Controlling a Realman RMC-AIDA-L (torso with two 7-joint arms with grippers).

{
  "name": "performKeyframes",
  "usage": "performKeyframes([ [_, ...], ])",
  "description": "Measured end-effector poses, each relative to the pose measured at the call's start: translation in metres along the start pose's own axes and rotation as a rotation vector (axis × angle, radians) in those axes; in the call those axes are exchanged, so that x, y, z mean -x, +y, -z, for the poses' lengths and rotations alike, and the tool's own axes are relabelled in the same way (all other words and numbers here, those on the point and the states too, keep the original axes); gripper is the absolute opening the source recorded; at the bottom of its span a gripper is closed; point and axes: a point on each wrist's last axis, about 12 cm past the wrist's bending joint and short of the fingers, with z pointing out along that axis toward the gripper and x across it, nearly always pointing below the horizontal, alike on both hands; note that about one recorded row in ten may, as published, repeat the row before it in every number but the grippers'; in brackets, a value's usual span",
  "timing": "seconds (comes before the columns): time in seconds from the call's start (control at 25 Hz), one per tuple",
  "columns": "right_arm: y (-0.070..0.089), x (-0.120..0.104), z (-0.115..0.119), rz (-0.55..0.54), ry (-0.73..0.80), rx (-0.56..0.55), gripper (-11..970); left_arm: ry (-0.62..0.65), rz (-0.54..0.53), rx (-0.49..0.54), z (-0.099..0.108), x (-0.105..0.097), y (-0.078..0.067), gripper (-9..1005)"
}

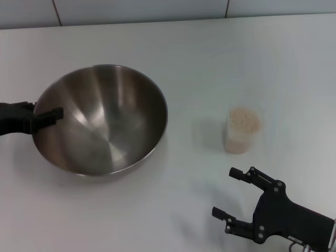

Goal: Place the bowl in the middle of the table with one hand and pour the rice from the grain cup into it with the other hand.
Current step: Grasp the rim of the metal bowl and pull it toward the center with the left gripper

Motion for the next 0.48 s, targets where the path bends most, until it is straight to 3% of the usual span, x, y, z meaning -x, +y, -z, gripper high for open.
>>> performKeyframes([
  [0.4,-0.0004,0.0,0.0003,0.001,0.001,-0.002,836,0.031,-0.023,-0.023,-0.0078,0.0064,-0.0032,363],
  [0.48,-0.0003,0.0,0.0003,0.001,0.001,-0.002,837,0.034,-0.021,-0.037,-0.0097,0.0096,-0.0047,268],
])
